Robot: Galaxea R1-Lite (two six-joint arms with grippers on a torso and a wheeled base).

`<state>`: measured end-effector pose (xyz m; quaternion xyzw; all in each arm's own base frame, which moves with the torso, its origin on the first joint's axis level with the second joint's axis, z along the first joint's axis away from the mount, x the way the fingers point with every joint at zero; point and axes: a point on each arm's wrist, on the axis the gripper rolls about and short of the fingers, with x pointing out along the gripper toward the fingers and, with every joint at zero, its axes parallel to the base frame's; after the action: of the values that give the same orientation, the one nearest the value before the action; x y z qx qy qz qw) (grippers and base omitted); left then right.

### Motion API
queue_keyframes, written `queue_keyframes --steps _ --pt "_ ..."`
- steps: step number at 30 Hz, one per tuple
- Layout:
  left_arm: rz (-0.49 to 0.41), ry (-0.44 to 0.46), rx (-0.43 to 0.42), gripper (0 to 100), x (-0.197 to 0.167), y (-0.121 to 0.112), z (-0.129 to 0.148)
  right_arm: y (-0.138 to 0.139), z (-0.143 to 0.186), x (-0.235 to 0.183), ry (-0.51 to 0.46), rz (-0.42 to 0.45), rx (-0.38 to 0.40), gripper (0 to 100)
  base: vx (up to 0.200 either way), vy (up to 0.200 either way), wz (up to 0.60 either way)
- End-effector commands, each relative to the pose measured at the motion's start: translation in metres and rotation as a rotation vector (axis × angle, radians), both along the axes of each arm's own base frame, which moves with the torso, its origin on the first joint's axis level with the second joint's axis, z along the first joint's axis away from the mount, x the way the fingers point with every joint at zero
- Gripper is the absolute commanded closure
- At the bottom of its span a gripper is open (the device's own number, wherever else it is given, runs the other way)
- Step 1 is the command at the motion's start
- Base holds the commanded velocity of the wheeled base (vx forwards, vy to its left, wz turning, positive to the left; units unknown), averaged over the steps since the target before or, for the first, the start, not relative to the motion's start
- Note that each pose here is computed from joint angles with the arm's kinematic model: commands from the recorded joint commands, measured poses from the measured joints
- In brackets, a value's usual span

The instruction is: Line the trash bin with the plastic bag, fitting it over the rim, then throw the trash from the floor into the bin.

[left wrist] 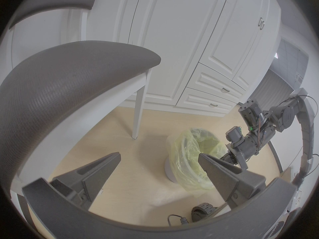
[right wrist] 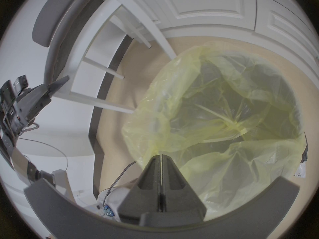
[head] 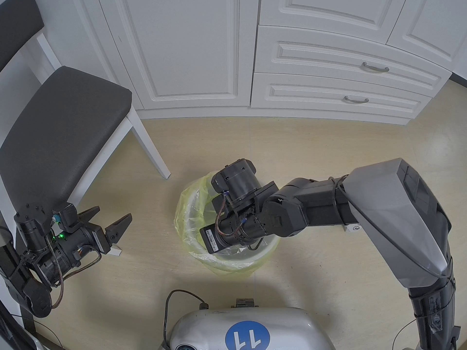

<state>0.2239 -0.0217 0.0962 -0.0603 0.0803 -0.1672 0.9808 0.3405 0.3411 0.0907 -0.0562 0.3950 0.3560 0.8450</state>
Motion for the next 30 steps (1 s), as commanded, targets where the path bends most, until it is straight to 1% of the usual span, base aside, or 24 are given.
queue_keyframes --steps 1,6,9,13,17,20,23,25,27,28,30 --pt "-0.001 0.032 0.001 0 0.003 -0.001 -0.007 0.002 0.006 -0.009 0.008 0.029 0.004 100 0.000 0.000 0.00" --pt "-0.006 0.050 0.003 0 0.004 -0.002 -0.011 0.005 0.003 -0.024 0.031 0.071 -0.017 100 0.000 0.000 0.00" --pt "-0.007 0.057 0.001 0 0.004 -0.002 -0.013 -0.002 0.000 -0.035 0.037 0.111 -0.060 100 0.000 0.000 0.00" --pt "-0.007 0.062 0.002 0 0.004 -0.002 -0.014 -0.009 0.004 -0.038 0.039 0.121 -0.064 100 0.000 0.000 0.00" --pt "-0.007 0.063 0.002 0 0.005 -0.002 -0.014 -0.013 0.015 -0.034 0.019 0.103 -0.038 100 0.000 0.000 0.00" --pt "-0.007 0.063 0.002 0 0.006 -0.002 -0.015 -0.024 0.030 -0.026 -0.017 0.069 -0.016 100 0.000 0.000 0.00" --pt "-0.007 0.068 0.002 0 0.008 -0.002 -0.016 -0.040 0.035 -0.012 -0.037 0.017 -0.009 100 0.000 0.000 0.00" --pt "-0.009 0.071 0.003 0 0.007 -0.003 -0.016 -0.050 0.034 0.001 -0.062 -0.037 -0.013 100 0.000 0.000 0.00" --pt "-0.010 0.072 0.003 0 0.007 -0.003 -0.017 -0.054 0.032 0.006 -0.072 -0.057 -0.018 100 0.000 0.000 0.00" --pt "-0.012 0.071 0.003 0 0.007 -0.003 -0.016 -0.056 0.020 0.015 -0.070 -0.078 -0.027 100 0.000 0.000 0.00" --pt "-0.010 0.069 0.003 0 0.007 -0.003 -0.016 -0.056 0.008 0.023 -0.065 -0.089 -0.033 100 0.000 0.000 0.00"
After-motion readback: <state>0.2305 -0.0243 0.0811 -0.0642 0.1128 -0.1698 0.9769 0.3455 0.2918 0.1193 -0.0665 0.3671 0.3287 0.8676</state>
